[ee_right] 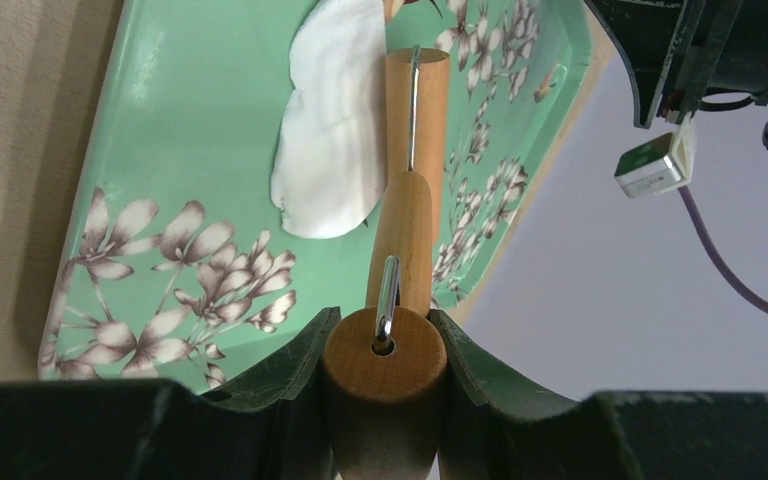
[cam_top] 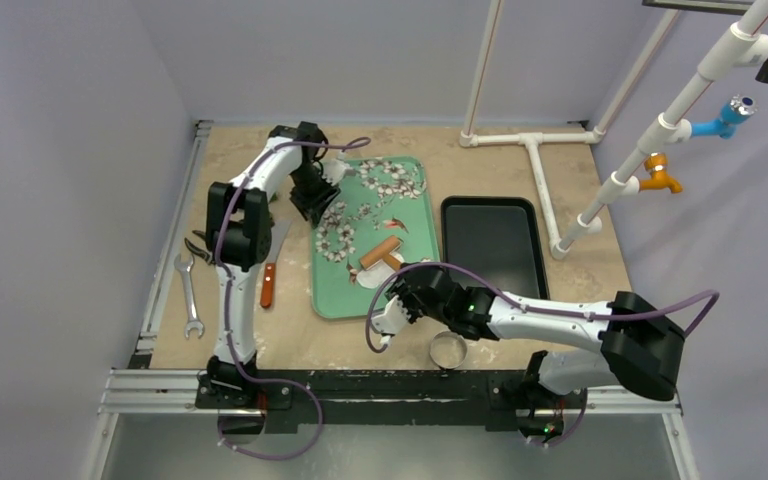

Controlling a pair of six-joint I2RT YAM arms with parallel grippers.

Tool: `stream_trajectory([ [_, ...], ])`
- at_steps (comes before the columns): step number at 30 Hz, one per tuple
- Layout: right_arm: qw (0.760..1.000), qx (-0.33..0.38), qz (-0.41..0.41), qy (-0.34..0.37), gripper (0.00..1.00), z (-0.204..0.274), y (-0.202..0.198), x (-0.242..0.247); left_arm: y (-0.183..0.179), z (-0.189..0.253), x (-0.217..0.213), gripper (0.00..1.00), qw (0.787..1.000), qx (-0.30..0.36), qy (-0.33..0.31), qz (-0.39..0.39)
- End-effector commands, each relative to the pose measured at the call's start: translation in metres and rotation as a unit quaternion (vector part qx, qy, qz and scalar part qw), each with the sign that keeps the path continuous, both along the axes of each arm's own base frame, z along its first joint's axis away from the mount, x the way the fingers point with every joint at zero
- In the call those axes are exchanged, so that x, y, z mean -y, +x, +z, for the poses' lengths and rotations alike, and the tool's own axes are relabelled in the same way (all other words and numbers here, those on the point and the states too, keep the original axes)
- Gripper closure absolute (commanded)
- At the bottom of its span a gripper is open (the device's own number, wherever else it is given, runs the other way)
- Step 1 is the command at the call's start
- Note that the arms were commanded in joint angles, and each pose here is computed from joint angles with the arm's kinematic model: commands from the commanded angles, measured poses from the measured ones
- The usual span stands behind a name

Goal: Roll out the dumpling wrappers from the dough
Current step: Flatten out the dough on the work surface.

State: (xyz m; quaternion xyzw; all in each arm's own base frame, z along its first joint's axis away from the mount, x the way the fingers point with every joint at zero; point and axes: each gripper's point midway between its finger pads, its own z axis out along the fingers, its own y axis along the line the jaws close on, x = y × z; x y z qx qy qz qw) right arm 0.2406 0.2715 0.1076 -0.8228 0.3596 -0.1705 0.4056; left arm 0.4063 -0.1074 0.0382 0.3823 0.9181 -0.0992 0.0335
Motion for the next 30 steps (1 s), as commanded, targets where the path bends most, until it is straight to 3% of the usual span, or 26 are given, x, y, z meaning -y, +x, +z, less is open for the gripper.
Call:
stream_trajectory([
  [1,1.000,-0.001,-0.009,0.003,1.00,0.003,-0.002,0.004,0.037,0.015,0.004,0.66,0.998,0.062,-0.001,-0.001],
  [5,1.000,0.002,-0.012,-0.012,1.00,0.007,-0.002,0.010,0.064,0.014,-0.022,0.74,0.995,0.091,0.046,0.010],
  [10,0.999,-0.006,0.005,-0.053,1.00,0.009,-0.017,0.015,0.077,0.012,-0.044,0.75,0.991,0.114,0.074,0.010],
  [22,0.998,-0.028,0.018,-0.051,1.00,-0.001,-0.027,0.015,0.093,0.008,-0.021,0.74,0.992,0.118,0.032,-0.014],
  [27,0.998,-0.017,0.017,-0.051,1.00,0.004,-0.024,0.014,0.101,-0.007,-0.026,0.72,0.981,0.147,0.106,-0.063],
  [30,0.999,-0.013,0.014,-0.046,1.00,0.008,-0.023,0.014,0.098,-0.018,-0.012,0.73,0.984,0.128,0.097,-0.079],
])
